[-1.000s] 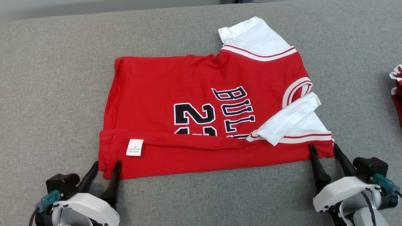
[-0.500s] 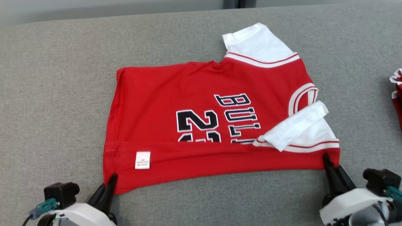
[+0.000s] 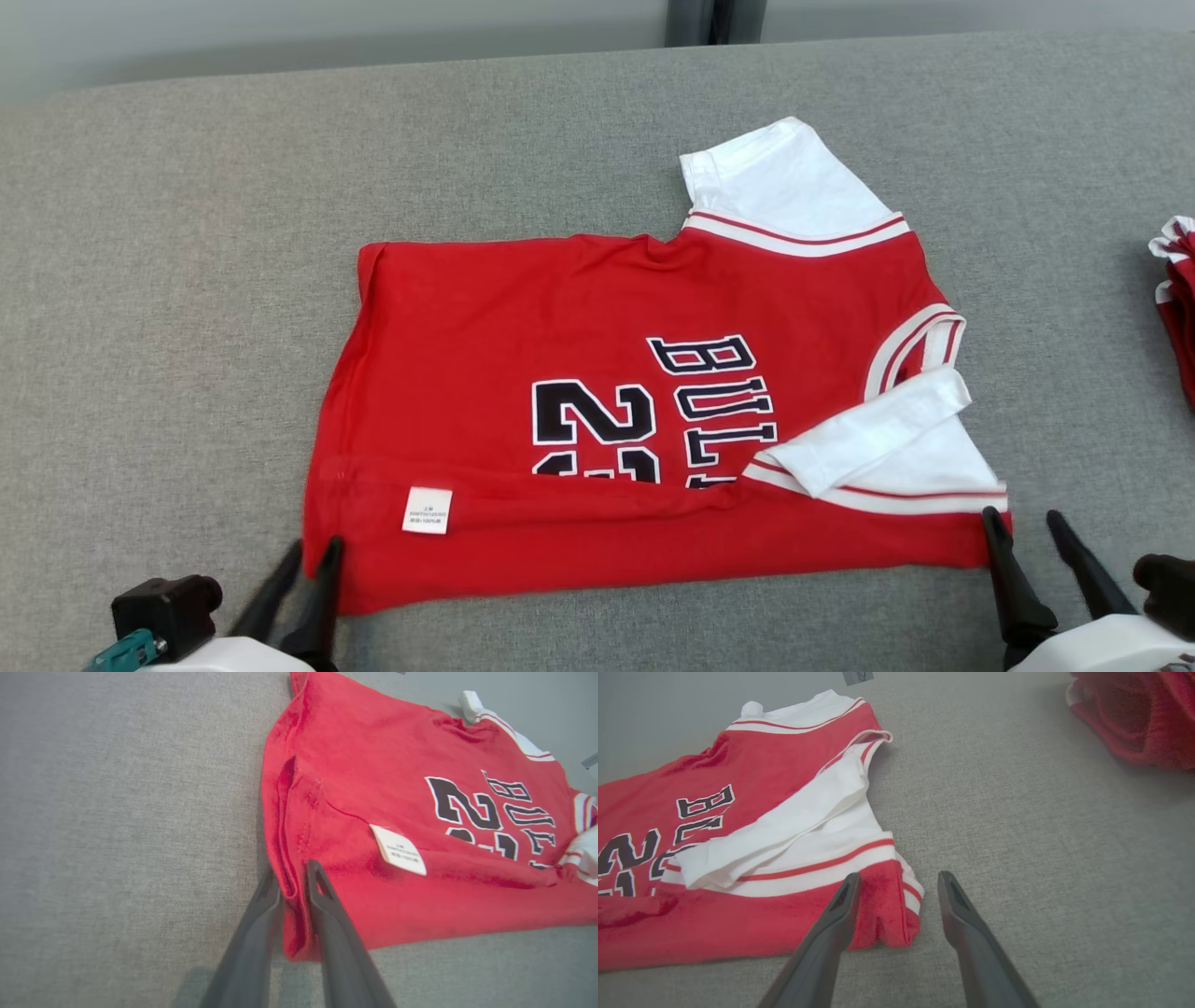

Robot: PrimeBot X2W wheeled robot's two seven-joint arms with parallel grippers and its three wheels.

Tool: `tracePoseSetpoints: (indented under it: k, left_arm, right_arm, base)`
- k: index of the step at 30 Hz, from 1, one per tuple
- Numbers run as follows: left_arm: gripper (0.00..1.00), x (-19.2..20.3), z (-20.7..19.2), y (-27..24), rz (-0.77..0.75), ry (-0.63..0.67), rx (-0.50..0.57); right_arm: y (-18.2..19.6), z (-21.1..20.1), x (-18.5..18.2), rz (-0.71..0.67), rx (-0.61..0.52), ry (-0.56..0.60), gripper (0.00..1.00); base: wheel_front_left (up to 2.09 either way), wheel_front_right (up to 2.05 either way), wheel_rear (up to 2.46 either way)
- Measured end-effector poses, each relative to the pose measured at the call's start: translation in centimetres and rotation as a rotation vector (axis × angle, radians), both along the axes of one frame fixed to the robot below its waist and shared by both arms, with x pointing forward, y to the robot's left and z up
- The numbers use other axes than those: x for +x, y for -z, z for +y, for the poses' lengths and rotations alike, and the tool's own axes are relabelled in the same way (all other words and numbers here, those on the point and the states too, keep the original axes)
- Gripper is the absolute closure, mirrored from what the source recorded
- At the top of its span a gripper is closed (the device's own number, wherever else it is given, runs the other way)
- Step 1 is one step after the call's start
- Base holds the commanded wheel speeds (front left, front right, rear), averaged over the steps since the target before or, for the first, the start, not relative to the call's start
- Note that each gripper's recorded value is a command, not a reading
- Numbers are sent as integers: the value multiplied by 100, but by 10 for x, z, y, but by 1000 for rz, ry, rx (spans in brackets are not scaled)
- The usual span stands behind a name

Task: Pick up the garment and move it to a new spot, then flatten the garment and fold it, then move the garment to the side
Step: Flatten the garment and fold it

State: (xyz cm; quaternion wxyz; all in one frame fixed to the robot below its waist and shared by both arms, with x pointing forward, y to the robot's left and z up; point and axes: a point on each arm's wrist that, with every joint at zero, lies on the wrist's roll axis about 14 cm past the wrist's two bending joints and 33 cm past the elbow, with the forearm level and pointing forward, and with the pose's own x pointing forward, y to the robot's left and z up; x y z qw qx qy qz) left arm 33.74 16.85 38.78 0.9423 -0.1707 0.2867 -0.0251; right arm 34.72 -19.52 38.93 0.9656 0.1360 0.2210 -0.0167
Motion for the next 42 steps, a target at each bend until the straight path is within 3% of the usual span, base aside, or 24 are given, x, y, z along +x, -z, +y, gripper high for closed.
tracePoseSetpoints:
  k: [6, 12, 18, 21, 31, 42]
  left_arm:
    - [0, 15, 6, -22, -135, -54, 38]
    - [0, 39, 15, -56, -313, -98, 80]
    - [0, 60, 16, -82, -427, -88, 112]
    - [0, 68, 14, -87, -447, -65, 128]
    - [0, 131, -25, -77, -390, 139, 101]
    - [0, 173, -34, -3, -117, 245, 69]
  right_arm:
    - [-20, -12, 10, -80, -30, 29, 0]
    - [-71, -15, 41, -285, -72, 30, 0]
    - [-112, 1, 64, -420, -93, -22, 0]
    - [-116, 6, 69, -428, -93, -36, 0]
    - [-102, 19, 87, -397, -75, -75, 0]
    - [-74, 12, 89, -333, -52, -48, 0]
  base:
    - [0, 0, 0]
    - [0, 0, 0]
    - [0, 0, 0]
    - [0, 0, 0]
    - [0, 0, 0]
    - [0, 0, 0]
